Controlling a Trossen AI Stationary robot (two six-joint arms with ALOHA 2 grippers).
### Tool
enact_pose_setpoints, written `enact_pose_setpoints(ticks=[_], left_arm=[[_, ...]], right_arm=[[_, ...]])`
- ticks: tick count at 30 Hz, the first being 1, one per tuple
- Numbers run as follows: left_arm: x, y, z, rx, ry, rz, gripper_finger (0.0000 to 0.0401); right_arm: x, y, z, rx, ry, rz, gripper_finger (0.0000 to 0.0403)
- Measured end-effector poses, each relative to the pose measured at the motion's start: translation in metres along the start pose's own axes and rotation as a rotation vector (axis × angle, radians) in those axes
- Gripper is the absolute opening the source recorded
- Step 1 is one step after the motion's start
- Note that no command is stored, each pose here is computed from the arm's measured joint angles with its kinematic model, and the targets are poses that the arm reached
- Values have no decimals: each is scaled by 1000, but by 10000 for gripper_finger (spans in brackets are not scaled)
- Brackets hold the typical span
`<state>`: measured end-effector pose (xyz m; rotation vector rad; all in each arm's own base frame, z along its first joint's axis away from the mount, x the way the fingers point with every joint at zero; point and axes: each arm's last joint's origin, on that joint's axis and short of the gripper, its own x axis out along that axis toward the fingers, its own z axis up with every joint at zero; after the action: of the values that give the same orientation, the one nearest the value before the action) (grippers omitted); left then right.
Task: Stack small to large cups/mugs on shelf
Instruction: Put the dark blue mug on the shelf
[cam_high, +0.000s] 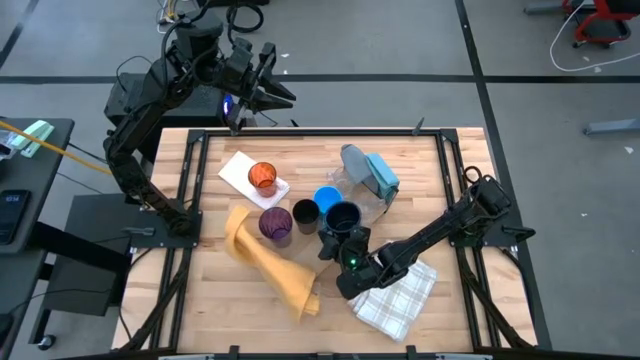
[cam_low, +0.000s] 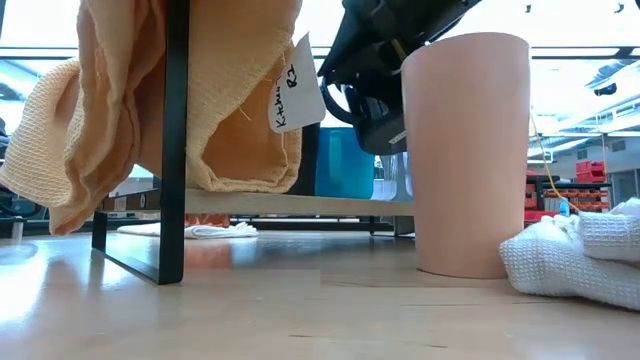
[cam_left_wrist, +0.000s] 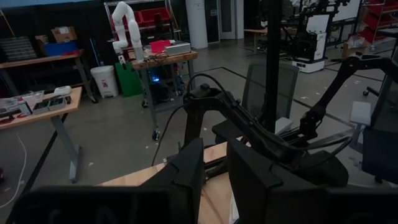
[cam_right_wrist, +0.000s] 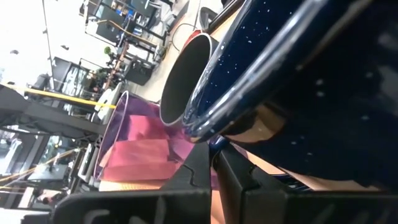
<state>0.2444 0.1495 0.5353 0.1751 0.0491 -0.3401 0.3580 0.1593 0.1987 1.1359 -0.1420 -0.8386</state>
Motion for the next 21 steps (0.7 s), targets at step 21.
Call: enact_pose_setpoints(ticks=[21], left_arm=[[0,0,0,-1,0,0,76]], right_arm=[[-7,-4,-2,-70,-61,12,8]])
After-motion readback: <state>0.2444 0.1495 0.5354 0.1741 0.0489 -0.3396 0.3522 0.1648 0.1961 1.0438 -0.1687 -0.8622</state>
